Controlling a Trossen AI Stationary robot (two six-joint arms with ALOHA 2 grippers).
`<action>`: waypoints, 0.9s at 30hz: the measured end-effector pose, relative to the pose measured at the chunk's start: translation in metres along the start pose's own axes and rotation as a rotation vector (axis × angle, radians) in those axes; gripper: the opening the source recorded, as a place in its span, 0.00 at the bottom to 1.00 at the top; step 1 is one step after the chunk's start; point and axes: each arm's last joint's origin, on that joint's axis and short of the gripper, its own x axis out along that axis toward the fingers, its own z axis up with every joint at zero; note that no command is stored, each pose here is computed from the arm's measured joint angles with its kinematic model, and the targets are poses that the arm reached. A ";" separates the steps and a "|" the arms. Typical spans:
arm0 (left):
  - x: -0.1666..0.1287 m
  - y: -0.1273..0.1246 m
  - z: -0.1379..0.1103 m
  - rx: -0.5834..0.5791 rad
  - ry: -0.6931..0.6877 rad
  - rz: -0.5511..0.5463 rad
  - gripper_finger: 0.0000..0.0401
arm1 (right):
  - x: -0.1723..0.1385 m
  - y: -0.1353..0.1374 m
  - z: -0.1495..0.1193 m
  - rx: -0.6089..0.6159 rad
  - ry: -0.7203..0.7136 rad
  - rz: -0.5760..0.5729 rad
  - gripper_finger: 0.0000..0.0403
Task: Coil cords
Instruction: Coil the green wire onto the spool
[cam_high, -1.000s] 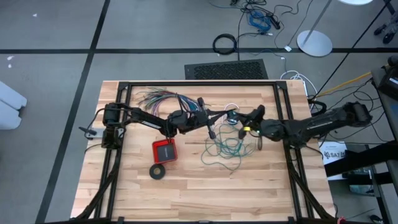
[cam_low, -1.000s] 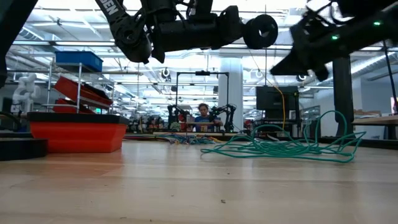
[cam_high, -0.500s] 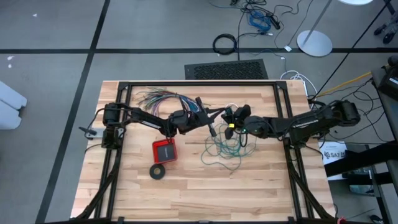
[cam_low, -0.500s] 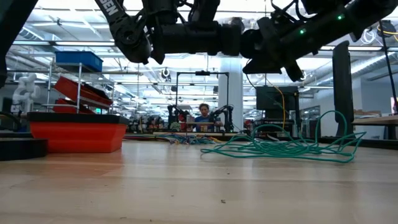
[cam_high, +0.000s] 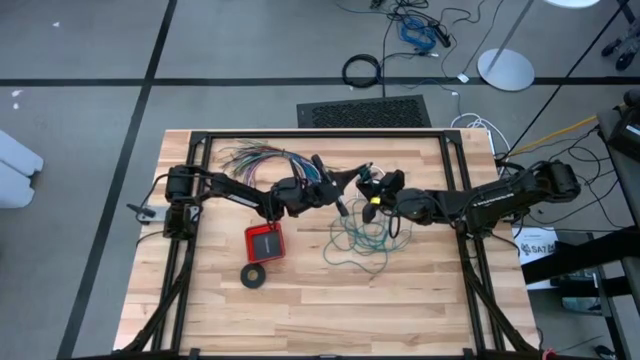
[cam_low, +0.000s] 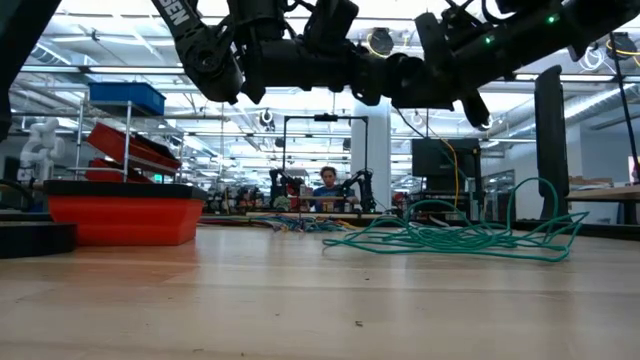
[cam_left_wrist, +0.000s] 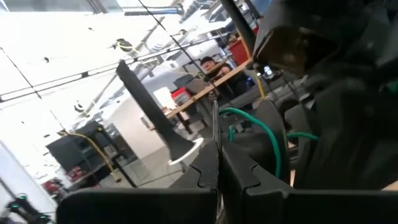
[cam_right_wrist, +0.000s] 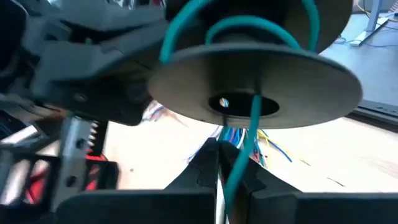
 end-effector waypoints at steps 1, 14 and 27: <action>0.000 0.000 -0.001 0.016 0.004 0.003 0.00 | 0.000 0.000 0.001 0.006 -0.008 0.004 0.00; 0.000 -0.005 -0.007 0.097 0.028 0.009 0.00 | 0.010 0.005 -0.008 0.045 -0.021 0.014 0.00; 0.002 -0.013 -0.032 0.188 0.119 0.016 0.00 | 0.009 0.014 -0.010 0.037 -0.061 0.039 0.00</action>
